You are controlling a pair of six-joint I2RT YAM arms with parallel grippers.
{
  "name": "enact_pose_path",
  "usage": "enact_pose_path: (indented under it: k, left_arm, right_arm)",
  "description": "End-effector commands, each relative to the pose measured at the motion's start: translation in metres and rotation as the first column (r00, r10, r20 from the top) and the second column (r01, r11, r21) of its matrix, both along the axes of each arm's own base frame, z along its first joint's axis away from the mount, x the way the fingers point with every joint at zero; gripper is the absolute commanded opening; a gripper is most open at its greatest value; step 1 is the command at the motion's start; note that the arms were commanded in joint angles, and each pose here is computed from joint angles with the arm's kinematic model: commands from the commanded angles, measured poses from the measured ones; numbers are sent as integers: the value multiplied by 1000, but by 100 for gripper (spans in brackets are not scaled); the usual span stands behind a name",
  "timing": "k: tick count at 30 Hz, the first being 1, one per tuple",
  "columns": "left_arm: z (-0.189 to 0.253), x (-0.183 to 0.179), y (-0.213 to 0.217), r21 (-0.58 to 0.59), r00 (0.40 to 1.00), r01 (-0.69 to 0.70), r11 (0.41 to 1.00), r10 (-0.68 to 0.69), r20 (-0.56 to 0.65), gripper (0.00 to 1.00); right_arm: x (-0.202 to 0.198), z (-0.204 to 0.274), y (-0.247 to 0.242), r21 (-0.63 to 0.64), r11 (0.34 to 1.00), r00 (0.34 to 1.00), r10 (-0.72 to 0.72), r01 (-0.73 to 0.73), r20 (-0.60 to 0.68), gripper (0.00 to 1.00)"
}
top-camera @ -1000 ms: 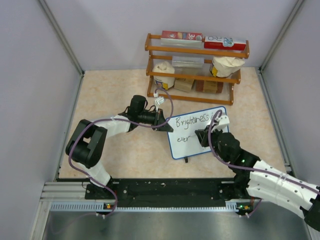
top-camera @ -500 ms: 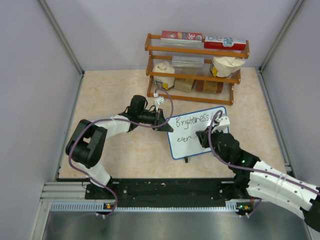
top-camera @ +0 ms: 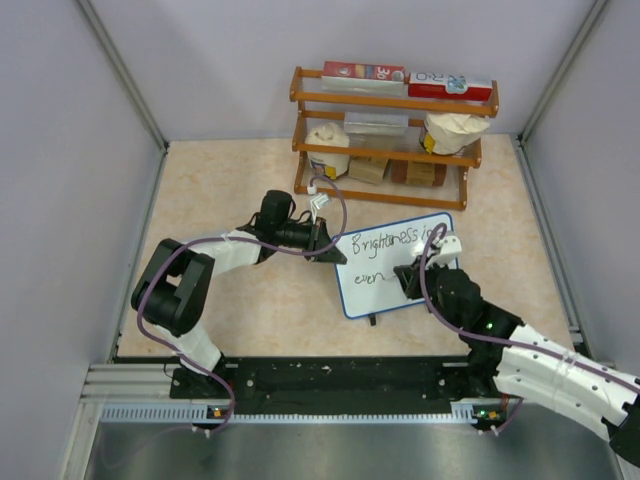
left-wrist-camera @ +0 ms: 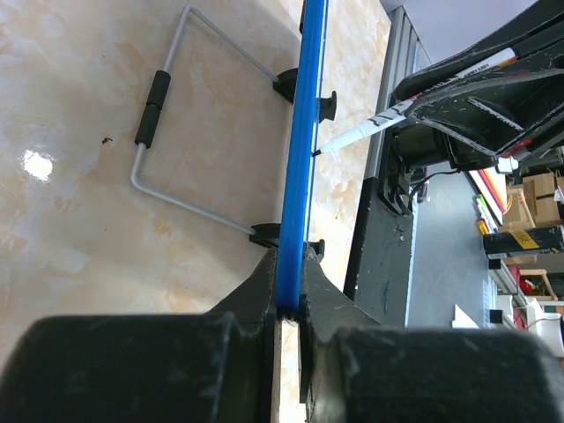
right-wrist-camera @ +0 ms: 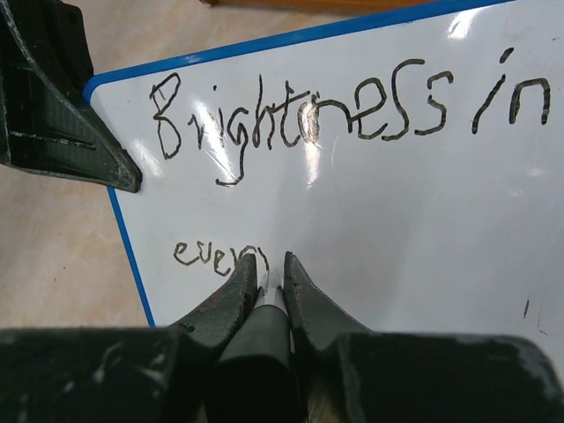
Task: Write a sentence on the whiteboard
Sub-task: Write with the whiteboard marker on the whiteboard.
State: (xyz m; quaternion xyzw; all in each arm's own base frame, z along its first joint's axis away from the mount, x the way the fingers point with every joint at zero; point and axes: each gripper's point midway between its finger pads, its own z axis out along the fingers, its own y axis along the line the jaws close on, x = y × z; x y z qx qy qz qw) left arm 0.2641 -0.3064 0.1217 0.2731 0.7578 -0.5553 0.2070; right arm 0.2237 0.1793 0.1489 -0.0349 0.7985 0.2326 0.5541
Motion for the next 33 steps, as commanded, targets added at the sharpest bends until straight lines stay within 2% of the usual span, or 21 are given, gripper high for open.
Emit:
enact_pose_path:
  k: [1, 21, 33]
  left_arm:
    - [-42, 9, 8, 145, 995, -63, 987, 51, 81, 0]
    - [-42, 10, 8, 149, 995, -64, 987, 52, 82, 0]
    - [-42, 10, 8, 149, 995, -65, 987, 53, 83, 0]
  right_arm:
    - [4, 25, -2, 33, 999, 999, -13, 12, 48, 0]
    - [17, 58, -3, 71, 996, 989, -59, 50, 139, 0]
    - [17, 37, -2, 46, 998, 993, -58, 53, 99, 0]
